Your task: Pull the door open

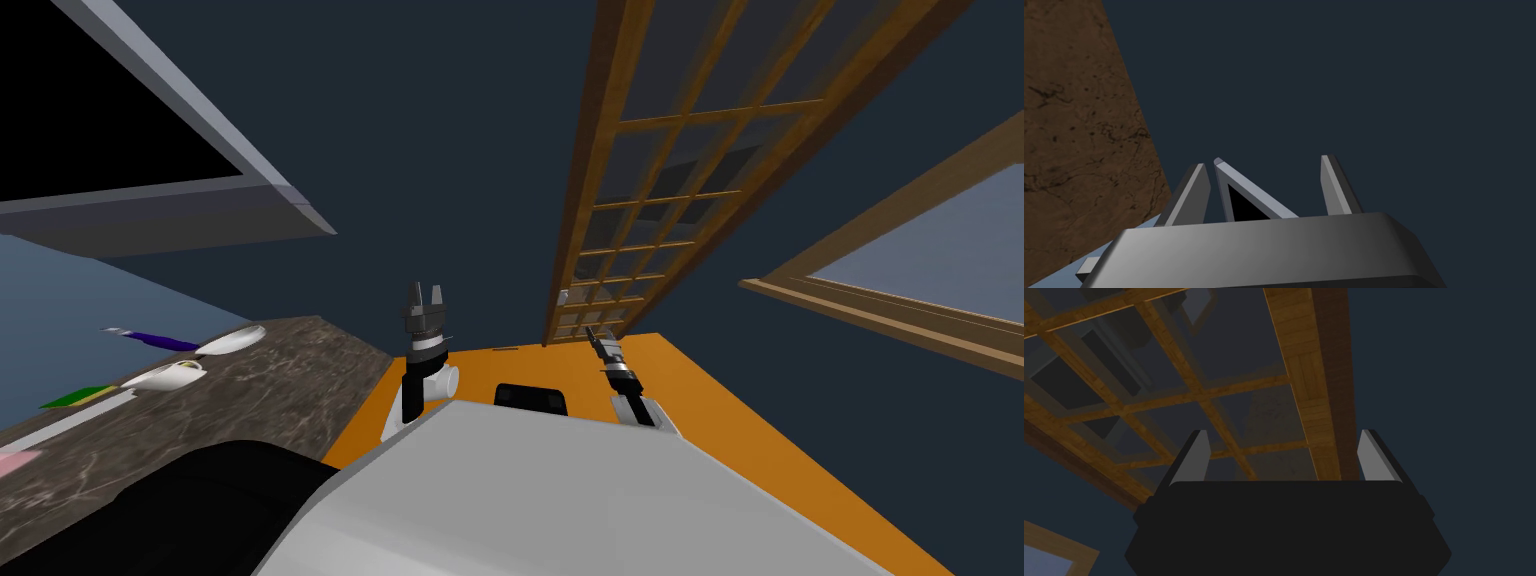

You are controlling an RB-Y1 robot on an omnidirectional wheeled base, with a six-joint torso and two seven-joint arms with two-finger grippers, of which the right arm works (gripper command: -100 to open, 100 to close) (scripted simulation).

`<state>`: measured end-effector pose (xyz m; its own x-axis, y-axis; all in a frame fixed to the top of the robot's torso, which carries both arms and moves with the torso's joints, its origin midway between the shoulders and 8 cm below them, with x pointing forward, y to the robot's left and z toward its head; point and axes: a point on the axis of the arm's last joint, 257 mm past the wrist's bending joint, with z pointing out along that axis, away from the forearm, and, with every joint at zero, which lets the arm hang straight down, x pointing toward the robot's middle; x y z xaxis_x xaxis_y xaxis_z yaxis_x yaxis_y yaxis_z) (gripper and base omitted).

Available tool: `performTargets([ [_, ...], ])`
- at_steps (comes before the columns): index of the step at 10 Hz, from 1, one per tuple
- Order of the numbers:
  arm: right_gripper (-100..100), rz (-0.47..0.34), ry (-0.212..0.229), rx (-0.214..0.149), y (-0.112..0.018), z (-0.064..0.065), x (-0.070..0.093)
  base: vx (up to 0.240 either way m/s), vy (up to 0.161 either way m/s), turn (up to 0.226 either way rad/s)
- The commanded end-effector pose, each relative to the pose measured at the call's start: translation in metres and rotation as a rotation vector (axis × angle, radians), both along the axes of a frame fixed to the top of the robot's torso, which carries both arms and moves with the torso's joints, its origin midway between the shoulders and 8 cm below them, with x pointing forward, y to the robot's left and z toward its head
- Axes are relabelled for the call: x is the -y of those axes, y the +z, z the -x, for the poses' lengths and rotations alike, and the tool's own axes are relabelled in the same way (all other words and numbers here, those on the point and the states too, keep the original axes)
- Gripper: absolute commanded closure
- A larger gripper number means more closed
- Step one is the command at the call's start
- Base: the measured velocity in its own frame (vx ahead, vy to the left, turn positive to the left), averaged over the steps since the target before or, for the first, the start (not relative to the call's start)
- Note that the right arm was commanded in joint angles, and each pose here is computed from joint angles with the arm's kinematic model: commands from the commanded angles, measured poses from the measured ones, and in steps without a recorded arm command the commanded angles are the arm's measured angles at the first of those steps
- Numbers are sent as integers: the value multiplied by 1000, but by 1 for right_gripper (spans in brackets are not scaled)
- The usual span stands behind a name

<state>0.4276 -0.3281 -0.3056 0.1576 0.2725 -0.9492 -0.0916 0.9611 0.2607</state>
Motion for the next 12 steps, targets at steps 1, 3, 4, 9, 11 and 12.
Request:
performTargets([
  [1, -100, 33, 1, -16, -9, 1, -1, 93, -22, 27],
  [3, -100, 69, 4, -35, -21, 2, -2, 98, -4, 26],
  [4, -100, 86, 6, -45, -27, 3, -2, 98, -14, 26],
  [9, -100, 161, 17, -86, -53, 8, -6, 100, -15, 23],
  [11, -100, 186, 22, -100, -61, 10, -8, 91, -16, 21],
  [12, -100, 207, 27, -112, -69, 12, -9, 101, -25, 24],
])
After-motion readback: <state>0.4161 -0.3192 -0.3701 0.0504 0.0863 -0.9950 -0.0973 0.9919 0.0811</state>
